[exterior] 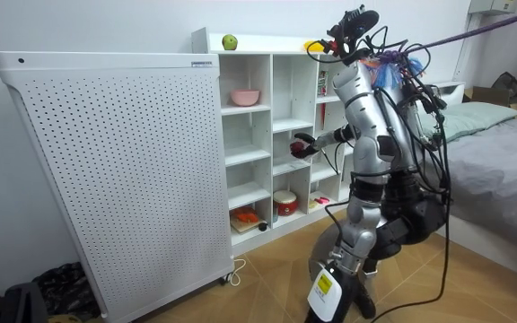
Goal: Arrange fruit in the closet
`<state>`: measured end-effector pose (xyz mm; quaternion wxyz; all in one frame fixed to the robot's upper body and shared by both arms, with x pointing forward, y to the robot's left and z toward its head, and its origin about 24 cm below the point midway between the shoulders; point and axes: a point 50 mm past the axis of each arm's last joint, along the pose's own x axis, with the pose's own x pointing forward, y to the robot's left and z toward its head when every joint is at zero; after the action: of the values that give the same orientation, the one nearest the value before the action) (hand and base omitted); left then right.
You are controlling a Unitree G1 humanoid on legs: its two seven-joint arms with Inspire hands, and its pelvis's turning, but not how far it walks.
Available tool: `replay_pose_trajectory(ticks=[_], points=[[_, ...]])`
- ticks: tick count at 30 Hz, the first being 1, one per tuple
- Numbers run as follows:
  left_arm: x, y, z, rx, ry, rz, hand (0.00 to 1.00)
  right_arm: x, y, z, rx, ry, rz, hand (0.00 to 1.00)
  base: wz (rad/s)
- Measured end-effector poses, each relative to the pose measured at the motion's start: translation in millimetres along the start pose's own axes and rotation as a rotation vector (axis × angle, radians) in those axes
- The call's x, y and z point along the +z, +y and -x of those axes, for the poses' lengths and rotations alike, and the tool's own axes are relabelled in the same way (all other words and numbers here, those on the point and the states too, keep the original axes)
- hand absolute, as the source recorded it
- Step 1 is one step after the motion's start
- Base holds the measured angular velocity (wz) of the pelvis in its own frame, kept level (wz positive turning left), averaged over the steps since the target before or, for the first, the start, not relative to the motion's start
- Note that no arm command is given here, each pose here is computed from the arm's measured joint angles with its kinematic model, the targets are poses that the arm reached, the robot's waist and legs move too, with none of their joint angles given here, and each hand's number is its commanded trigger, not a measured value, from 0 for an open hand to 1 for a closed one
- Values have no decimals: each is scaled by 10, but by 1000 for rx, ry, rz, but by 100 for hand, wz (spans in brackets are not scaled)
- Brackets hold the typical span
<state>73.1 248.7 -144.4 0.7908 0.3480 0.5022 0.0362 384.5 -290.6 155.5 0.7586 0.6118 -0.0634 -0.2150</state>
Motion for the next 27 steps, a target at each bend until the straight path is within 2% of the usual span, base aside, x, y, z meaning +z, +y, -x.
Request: replay_pose_trajectory(ticks=[27], points=[[-52, -45, 25, -49, 8, -4, 0, 70, -61, -17, 40, -8, -22, 0, -2]])
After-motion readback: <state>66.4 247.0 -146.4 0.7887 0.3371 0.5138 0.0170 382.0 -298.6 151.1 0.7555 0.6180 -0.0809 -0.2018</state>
